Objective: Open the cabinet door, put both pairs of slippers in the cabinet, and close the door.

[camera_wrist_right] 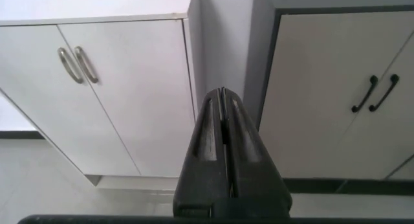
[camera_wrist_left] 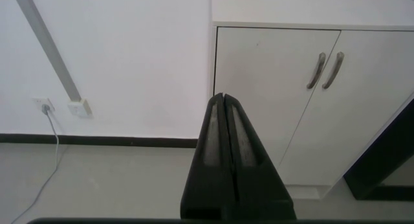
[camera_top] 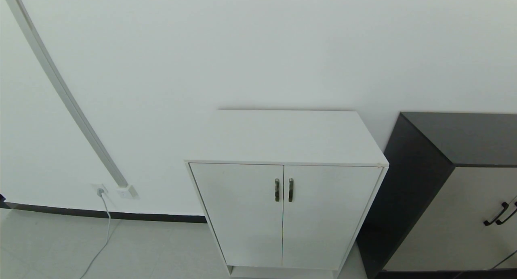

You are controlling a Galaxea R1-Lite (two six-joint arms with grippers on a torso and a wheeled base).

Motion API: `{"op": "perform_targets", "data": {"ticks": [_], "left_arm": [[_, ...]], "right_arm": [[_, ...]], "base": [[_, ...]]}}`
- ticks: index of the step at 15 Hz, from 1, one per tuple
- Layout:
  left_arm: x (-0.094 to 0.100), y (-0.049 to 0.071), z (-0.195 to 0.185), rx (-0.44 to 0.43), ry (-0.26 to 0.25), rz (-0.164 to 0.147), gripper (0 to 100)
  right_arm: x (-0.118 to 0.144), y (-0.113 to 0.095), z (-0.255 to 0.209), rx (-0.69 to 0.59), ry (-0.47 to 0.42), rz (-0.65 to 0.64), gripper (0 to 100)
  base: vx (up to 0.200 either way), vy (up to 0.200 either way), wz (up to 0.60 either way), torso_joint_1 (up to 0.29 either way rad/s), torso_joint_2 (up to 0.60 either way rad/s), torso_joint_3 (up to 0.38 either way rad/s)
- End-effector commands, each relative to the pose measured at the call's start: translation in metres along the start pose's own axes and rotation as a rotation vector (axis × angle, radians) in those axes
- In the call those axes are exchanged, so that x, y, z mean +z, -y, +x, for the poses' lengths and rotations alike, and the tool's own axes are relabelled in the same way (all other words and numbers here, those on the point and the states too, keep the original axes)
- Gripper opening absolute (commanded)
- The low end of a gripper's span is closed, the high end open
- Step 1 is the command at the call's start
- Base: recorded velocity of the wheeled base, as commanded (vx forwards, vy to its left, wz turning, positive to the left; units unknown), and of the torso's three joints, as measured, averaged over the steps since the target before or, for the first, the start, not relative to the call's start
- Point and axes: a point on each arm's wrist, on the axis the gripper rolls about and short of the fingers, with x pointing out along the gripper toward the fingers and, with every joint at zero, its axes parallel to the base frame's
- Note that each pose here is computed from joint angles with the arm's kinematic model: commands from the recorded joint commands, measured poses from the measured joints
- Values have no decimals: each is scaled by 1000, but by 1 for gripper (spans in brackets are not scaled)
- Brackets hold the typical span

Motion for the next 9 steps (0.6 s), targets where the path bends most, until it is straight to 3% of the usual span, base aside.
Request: {"op": "perform_targets", "data": {"ticks": [1,9], "left_arm": [[0,0,0,1,0,0,0],[0,0,0,1,0,0,0]], "right_arm": [[0,0,0,8,0,0,0],[0,0,0,11,0,-9,0]], "base": [[0,0,0,0,0,0],[0,0,0,0,0,0]]}}
